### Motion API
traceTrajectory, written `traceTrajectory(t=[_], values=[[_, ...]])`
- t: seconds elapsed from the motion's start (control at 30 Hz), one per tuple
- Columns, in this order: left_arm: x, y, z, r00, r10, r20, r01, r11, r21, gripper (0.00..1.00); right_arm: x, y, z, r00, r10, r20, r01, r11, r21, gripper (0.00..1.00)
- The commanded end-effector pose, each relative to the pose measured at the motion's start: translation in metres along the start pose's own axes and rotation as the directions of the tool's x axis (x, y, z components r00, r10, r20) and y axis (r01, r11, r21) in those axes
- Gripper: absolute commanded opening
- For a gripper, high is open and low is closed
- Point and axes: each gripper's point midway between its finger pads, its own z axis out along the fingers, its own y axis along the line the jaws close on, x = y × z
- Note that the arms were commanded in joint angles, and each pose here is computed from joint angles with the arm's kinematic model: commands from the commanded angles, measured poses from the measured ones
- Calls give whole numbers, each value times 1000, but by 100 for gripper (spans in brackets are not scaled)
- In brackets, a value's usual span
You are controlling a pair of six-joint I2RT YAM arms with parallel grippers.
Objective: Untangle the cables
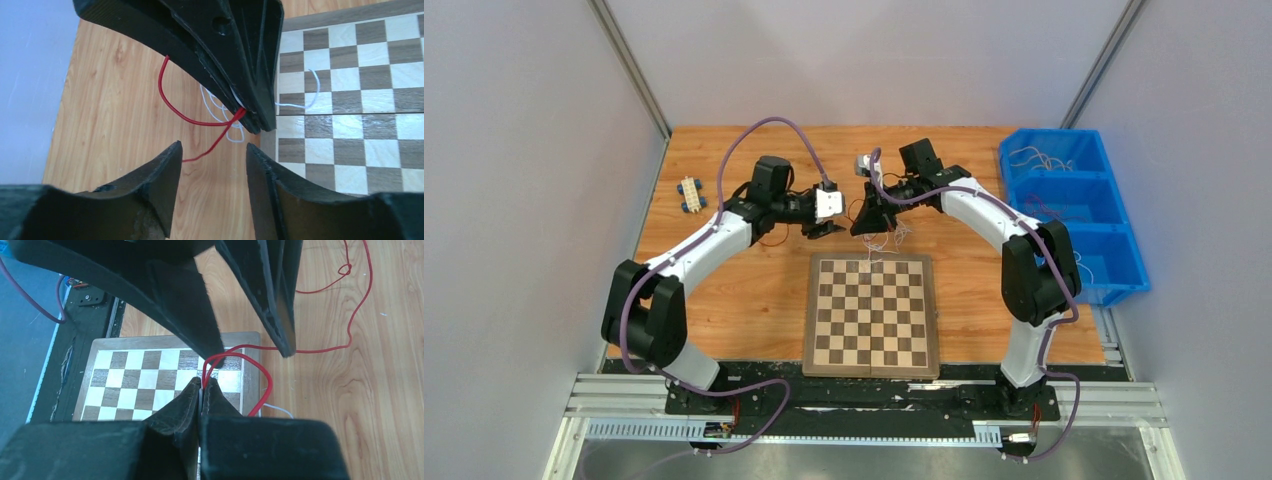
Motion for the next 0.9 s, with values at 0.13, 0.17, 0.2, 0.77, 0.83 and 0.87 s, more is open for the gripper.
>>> traceTrajectory(t=[0.13,0.17,0.2,0.77,0.83,0.87], values=[[-6,26,11,1000,28,-5,-28,996,-80,7,-17,18,-5,994,-99,55,102,993,-51,0],[-8,26,9,1000,-2,1,2,996,-90,3,-15,15,-5,994,-95,50,98,994,-47,2],[-13,29,4,1000,-12,9,13,993,-114,0,-13,13,-4,995,-88,47,90,995,-45,5],[-86,60,-101,920,-310,240,376,870,-319,0,109,-122,5,952,131,-278,-22,931,365,23],[-87,67,-116,912,-329,244,399,847,-351,0,111,-126,-3,946,141,-292,-14,917,398,22],[-89,71,-121,908,-338,248,410,838,-360,0,112,-125,-8,944,146,-295,-14,913,408,22]])
